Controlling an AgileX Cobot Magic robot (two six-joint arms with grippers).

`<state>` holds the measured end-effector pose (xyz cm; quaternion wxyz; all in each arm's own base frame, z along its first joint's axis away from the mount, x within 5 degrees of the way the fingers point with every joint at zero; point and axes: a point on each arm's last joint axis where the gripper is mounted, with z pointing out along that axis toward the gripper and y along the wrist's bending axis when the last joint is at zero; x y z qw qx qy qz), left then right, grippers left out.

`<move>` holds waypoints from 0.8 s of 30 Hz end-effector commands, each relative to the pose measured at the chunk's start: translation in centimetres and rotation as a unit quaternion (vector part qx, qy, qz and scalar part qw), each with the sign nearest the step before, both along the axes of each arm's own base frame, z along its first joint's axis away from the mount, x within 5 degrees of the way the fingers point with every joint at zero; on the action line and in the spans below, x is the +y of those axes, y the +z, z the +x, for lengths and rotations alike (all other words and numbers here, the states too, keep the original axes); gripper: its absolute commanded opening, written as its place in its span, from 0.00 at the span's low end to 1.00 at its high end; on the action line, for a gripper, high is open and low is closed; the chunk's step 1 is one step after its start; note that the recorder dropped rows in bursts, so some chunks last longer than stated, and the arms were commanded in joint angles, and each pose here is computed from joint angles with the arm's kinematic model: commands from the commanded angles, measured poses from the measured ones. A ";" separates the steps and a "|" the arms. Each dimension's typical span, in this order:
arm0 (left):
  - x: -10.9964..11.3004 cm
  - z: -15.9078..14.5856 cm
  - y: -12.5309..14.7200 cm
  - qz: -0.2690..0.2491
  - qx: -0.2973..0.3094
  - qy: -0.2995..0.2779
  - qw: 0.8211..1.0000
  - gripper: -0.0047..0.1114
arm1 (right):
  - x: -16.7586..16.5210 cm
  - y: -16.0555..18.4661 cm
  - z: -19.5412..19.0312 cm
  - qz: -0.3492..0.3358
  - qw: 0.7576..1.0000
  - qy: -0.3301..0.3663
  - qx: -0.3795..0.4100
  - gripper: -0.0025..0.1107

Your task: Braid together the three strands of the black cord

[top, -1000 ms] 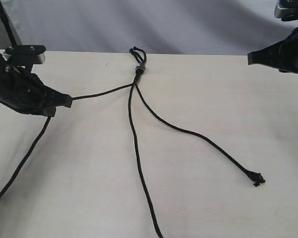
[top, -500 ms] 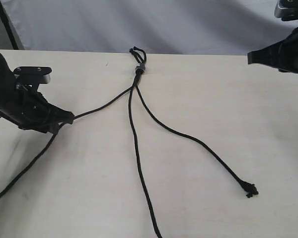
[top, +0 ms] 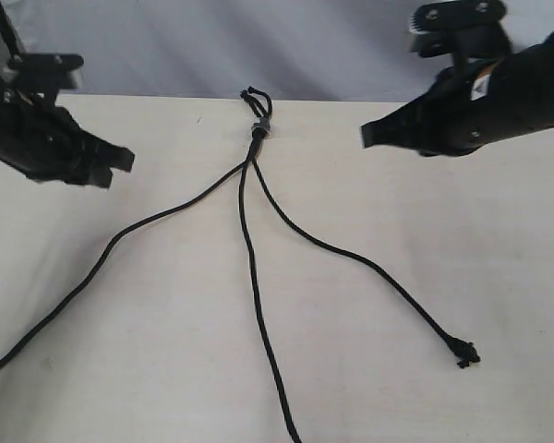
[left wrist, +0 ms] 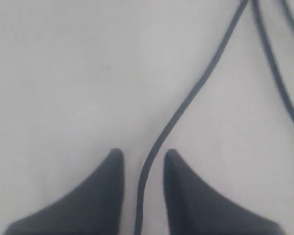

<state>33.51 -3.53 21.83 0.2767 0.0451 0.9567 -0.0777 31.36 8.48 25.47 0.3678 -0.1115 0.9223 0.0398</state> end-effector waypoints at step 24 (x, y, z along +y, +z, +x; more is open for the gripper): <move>0.6 -2.4 7.2 0.020 -0.128 -0.019 0.991 0.05 | 16.2 -12.1 -3.8 -0.086 0.950 0.091 0.288 0.42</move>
